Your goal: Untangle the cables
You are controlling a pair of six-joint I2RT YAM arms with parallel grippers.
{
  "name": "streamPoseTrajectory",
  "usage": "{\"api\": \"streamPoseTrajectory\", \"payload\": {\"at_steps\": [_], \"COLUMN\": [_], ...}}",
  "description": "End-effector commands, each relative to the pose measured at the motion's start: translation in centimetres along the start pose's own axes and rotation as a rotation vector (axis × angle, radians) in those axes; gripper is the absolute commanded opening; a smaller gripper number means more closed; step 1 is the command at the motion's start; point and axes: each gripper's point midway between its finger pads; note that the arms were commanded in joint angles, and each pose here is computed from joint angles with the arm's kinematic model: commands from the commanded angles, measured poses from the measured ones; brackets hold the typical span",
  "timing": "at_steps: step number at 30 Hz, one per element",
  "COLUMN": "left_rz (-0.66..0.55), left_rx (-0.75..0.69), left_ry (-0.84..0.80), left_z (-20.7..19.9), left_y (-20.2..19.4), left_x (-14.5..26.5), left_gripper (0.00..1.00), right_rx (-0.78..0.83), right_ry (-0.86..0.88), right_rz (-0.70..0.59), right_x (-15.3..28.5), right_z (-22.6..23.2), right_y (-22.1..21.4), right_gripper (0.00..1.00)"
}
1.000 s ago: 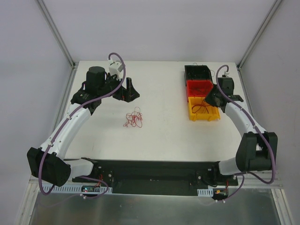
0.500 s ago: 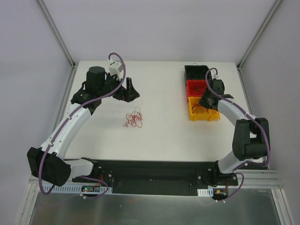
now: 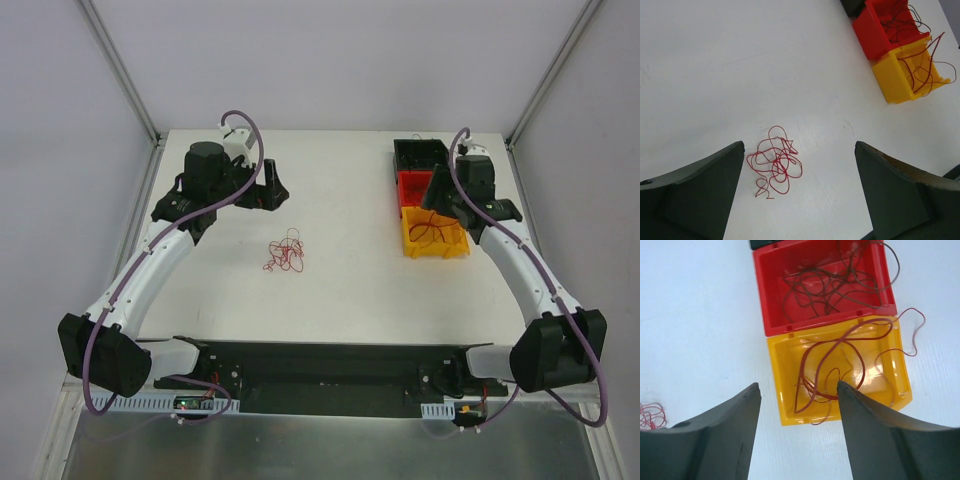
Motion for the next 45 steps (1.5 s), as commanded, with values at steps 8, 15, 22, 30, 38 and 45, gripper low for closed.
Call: {"api": "streamPoseTrajectory", "payload": {"at_steps": [8,15,22,30,38,45], "left_rz": [-0.016,0.002,0.017,0.021,0.026,0.038], "left_rx": [0.019,0.029,0.032,0.036,0.036,0.046], "left_ry": [0.071,0.032,0.024,0.004,0.012,-0.005], "left_z": [1.0,0.3,0.3,-0.1,0.2,0.0], "left_y": [0.2,0.0,-0.3,-0.2,-0.4,-0.5], "left_x": [0.2,-0.1,-0.4,-0.4,-0.5,-0.8], "left_gripper": [0.91,0.91,0.91,0.91,0.91,0.91], "right_rx": [-0.04,-0.258,-0.332,-0.393,-0.395,-0.248], "right_ry": [-0.055,-0.058,-0.066,0.205,0.269,0.074], "right_rz": [0.039,0.097,0.171,0.202,0.258,0.294], "right_x": [0.1,-1.9,-4.9,-6.9,-9.8,-10.9], "right_z": [-1.1,-6.1,-7.9,-2.6,1.7,-1.3], "right_y": [0.2,-2.8,-4.6,-4.7,-6.4,-8.7], "right_gripper": [0.72,0.72,0.51,0.0,0.0,0.0]}}
Point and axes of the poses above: each gripper's point midway between its finger pads, its own x axis back along the fingers, its own z axis along the line the jaws close on, y = z × x, and after that the axes turned 5 degrees about x, right-handed
